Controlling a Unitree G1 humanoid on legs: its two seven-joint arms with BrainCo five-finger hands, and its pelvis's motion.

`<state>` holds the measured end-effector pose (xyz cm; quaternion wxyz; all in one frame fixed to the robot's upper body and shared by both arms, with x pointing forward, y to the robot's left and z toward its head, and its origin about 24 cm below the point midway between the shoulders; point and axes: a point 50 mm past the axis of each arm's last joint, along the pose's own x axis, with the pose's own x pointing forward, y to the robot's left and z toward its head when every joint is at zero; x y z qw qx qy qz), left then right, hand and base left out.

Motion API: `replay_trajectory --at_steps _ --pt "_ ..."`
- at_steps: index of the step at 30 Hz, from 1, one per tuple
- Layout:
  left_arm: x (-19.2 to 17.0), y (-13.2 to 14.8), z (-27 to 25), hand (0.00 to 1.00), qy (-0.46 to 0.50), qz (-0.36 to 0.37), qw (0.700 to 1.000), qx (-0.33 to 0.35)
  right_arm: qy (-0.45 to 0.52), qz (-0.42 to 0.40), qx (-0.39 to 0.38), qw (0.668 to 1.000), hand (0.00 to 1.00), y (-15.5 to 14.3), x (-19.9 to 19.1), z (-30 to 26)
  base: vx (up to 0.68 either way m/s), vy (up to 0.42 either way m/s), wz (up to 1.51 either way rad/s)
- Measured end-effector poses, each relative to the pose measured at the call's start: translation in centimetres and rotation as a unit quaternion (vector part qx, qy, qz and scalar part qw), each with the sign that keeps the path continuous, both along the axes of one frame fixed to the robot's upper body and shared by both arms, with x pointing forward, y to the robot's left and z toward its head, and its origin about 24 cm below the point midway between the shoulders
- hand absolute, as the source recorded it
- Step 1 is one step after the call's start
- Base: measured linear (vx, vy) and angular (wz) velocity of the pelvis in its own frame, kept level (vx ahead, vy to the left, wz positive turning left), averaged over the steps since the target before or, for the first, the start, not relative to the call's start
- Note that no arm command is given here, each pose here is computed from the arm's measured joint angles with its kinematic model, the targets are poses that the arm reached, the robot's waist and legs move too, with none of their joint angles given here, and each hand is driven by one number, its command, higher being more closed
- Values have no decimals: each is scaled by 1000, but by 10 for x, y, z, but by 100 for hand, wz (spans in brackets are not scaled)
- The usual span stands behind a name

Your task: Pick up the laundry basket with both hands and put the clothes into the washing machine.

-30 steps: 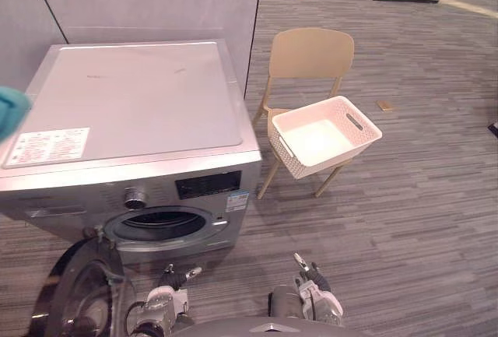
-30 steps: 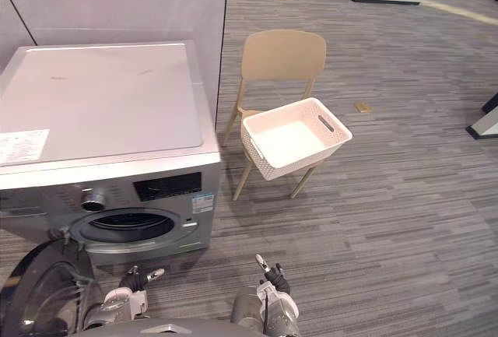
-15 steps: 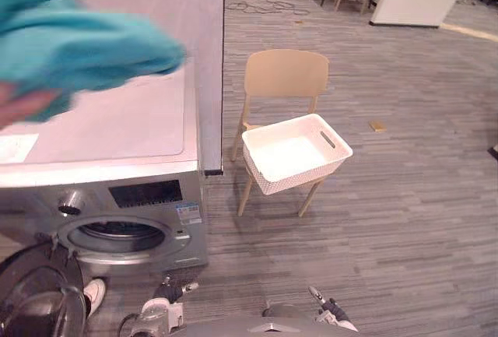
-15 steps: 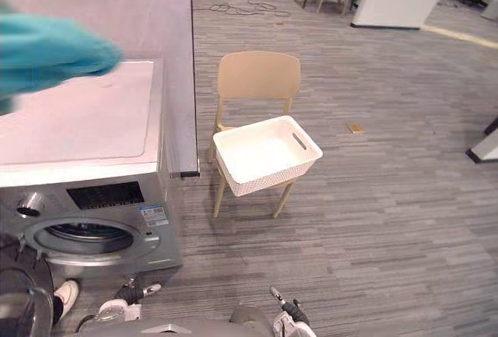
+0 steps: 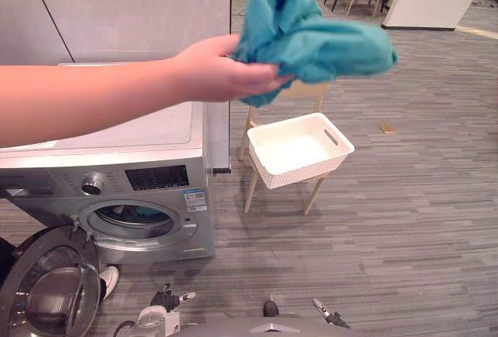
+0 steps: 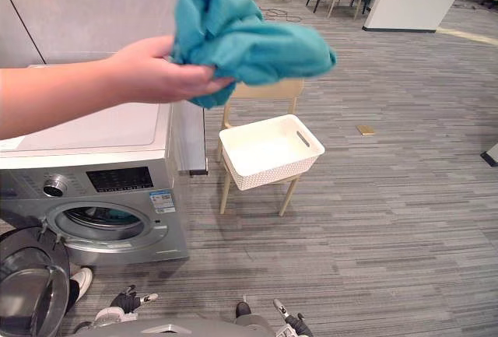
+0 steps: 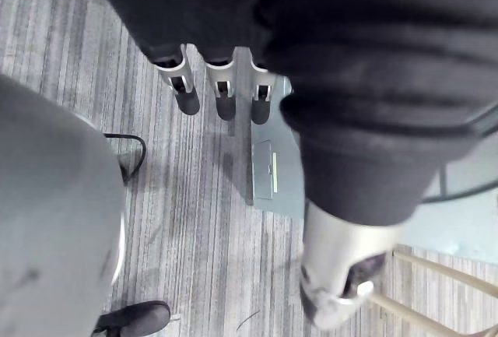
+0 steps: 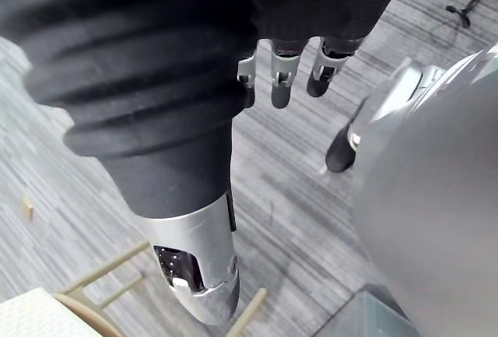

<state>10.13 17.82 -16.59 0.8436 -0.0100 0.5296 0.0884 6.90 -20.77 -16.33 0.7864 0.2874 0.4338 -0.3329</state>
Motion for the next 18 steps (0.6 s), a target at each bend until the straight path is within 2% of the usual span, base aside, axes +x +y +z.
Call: replay_trajectory --at_steps 7,11,16,18 --pt "13 0 4 0 -19 13 1000 -2 -61 20 2 998 0 5 21 10 95 -51 -13" --pt "18 -3 5 0 -29 16 999 -7 -60 13 2 998 0 6 12 10 51 -127 2" --pt "14 1 5 0 -31 6 999 -1 -48 -3 10 999 0 7 5 7 71 -443 -28" --pt "8 -15 1 0 -13 -22 999 -19 -33 2 -8 999 0 -11 5 7 41 -501 -63"
